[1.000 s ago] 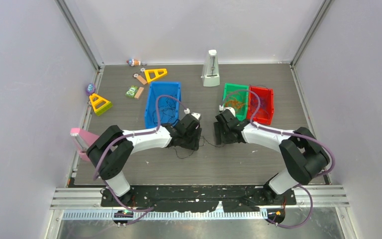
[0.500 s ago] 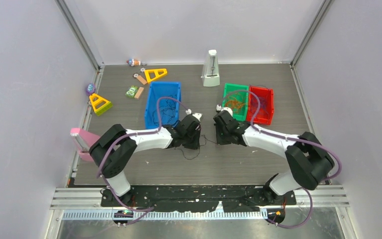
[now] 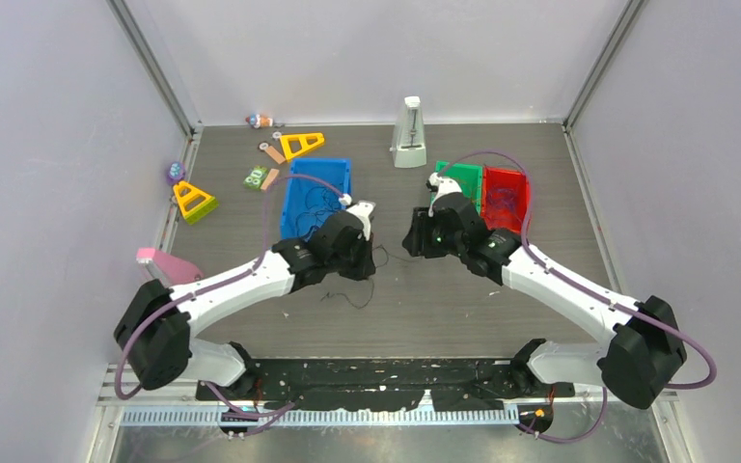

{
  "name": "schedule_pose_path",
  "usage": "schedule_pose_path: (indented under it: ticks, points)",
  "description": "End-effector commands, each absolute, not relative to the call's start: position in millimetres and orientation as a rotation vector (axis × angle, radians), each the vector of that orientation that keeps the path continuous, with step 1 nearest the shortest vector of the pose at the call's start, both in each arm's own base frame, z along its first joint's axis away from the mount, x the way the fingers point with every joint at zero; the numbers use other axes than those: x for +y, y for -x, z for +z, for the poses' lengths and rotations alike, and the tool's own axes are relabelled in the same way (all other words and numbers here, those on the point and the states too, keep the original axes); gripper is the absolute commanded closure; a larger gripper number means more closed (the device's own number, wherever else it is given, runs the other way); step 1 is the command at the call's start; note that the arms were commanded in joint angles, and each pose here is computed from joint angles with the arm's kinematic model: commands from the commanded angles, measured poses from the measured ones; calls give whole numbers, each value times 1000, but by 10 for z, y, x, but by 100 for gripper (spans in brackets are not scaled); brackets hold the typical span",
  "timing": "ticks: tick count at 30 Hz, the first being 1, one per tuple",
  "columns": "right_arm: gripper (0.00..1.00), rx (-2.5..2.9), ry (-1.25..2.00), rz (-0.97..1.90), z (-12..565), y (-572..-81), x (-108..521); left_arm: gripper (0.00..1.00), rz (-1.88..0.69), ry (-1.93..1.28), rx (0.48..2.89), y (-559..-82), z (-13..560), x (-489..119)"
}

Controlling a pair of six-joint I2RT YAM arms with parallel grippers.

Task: Untangle the cables
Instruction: Pick up the cable at the center of the board, then place the cable in the bin.

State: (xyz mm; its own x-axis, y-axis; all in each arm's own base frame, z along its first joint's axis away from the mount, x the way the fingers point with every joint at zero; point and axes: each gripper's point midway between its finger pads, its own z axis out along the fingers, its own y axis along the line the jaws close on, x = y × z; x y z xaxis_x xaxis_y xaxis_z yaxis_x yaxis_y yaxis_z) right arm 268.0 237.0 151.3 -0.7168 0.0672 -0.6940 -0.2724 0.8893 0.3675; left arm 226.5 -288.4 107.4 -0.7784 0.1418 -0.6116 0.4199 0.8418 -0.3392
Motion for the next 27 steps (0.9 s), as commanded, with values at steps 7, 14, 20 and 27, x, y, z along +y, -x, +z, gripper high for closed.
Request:
schedule_pose_path:
  ticks: [7,14,20,27]
  points:
    - [13,2215,125,456,1865,-2867,2194,100,-608,-356,2327,-2547,1673,-2514]
    - [8,1982,-13,417,2465,-2908,1843,100,-571,-327,2256,-2752,2209,-2111]
    - [7,1935,-53,377,2505,-2843,1629,100,-646,-322,2210,-2777,2678,-1909]
    - [7,1949,-61,388,2396,-2819,1624,100,-746,-251,2120,-2995,3164,-1791]
